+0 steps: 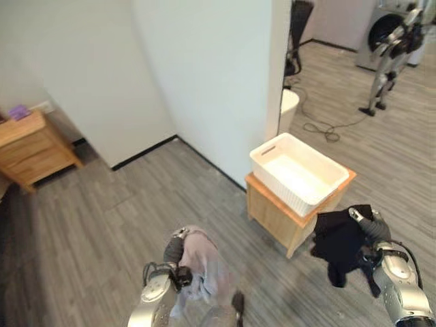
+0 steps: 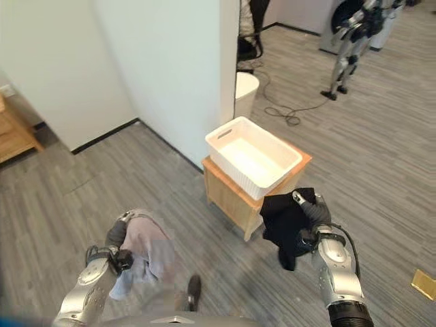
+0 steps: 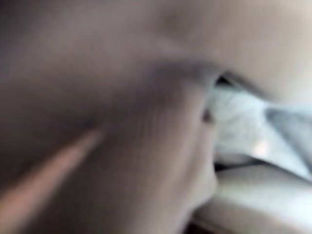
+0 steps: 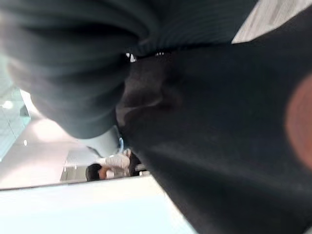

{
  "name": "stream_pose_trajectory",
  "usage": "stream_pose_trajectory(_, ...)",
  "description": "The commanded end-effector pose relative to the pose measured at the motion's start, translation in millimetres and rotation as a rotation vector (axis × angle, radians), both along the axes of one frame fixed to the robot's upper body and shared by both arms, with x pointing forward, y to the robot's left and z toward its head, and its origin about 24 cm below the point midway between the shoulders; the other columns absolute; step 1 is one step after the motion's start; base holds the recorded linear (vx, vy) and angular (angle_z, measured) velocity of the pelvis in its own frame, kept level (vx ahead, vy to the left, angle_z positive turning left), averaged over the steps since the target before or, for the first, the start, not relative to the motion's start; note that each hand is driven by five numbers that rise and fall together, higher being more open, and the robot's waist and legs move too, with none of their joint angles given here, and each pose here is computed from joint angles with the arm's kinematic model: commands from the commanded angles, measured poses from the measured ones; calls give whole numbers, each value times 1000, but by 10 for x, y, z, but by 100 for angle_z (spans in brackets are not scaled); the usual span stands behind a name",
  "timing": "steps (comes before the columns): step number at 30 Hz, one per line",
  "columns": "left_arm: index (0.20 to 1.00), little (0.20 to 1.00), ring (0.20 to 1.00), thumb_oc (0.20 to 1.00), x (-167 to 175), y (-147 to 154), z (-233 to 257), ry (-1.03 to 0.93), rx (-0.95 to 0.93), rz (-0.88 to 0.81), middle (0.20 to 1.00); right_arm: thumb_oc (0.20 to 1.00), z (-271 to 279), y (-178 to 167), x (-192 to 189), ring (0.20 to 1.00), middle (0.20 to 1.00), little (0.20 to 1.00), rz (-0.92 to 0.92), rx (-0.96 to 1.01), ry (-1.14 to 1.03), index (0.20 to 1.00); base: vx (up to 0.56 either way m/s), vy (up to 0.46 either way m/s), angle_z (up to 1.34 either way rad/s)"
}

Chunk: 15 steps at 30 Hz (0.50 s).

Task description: Pick up bed clothes into laundry basket.

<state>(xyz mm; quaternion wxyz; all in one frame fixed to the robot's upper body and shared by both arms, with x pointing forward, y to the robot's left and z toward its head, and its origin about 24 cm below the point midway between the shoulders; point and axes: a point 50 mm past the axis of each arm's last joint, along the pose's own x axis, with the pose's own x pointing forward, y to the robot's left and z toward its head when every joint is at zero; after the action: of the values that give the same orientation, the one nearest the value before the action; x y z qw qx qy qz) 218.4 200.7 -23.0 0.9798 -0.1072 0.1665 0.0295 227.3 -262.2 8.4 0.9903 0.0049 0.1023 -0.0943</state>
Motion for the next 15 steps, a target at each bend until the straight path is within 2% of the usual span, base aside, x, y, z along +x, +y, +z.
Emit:
stream_pose_trajectory(1,200,200,200,200,155,153,366,-182,116,-28,200,200,386,73,231,200,200,200,46,-35,-209,200,122,99,-24)
stream_pose_trajectory(4,200,200,200,200,227,205,514,-228,191,-50,200,200,315,153,223,200,200,200,68,5,-178,200,319,113,-12)
stream_pose_trajectory(8,200,200,200,200,214,259,541,-239,206,-48,200,200,266,-7,149,200,200,200,18,-12,-144,200,211,-118,32)
stream_pose_trajectory(9,200,200,200,200,226,346,570,-234,307,-28,200,200,331,-179,113,200,200,200,-18,-101,-144,200,246,-213,29)
stream_pose_trajectory(11,200,200,200,200,136,407,541,-229,255,2,200,200,379,-344,16,200,200,200,-76,-118,-143,200,286,-204,84)
stream_pose_trajectory(13,200,200,200,200,75,383,504,-233,192,28,200,200,785,-696,77,200,200,200,-180,-232,-267,200,242,-182,36)
stream_pose_trajectory(15,200,200,200,200,75,359,494,-227,197,3,200,200,1035,-892,108,200,200,200,-215,-300,-317,200,94,-102,6)
